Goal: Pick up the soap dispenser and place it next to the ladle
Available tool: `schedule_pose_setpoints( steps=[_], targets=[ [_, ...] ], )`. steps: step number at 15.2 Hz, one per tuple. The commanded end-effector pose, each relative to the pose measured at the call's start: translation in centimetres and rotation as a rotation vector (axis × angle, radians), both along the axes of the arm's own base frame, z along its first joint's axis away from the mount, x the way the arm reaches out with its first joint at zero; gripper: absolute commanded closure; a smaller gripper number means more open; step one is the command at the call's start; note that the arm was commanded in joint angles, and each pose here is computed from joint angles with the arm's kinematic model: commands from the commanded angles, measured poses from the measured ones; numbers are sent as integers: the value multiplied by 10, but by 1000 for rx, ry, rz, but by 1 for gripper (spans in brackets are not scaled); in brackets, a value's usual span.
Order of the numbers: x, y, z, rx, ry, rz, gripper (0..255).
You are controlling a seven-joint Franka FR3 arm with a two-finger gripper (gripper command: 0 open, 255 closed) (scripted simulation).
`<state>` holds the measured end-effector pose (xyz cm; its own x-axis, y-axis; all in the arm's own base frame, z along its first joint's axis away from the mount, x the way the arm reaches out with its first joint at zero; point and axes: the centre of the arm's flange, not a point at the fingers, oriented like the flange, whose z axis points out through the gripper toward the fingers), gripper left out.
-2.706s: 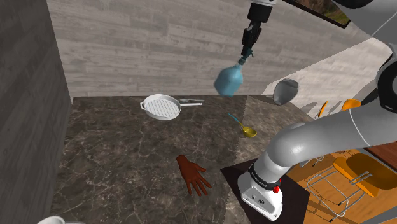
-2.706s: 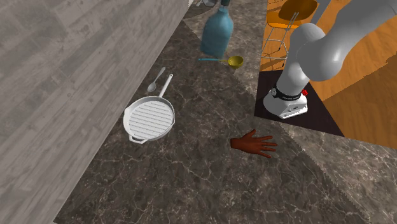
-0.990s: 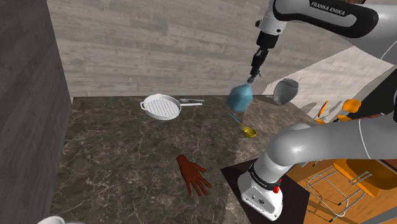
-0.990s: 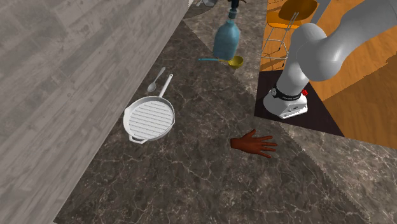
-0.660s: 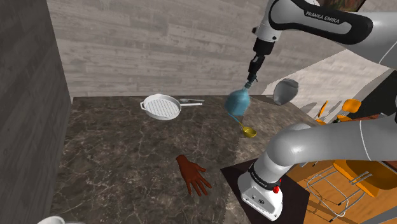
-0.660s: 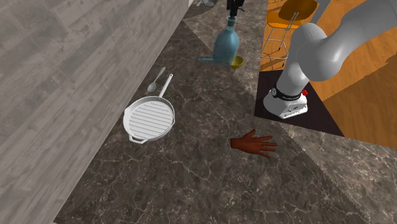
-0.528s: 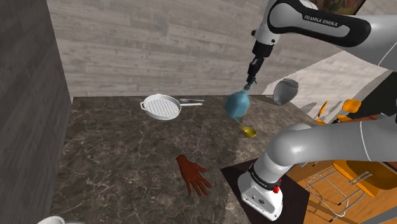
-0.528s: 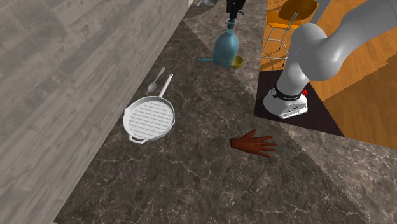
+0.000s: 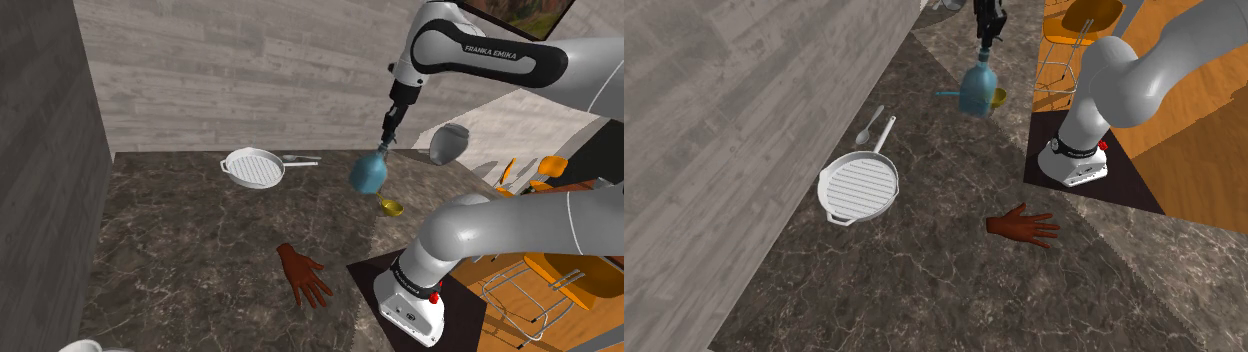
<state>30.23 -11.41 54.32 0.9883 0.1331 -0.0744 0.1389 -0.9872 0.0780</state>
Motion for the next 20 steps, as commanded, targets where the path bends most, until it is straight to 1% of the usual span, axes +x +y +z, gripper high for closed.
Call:
schedule_pose_setpoints(
  steps=[1, 19, 20],
  targets=[
    [-1, 0, -11, 0, -1, 0, 255],
    [-1, 0, -109, 0, -1, 0, 255],
    [-1, 0, -109, 0, -1, 0, 255]
  ],
)
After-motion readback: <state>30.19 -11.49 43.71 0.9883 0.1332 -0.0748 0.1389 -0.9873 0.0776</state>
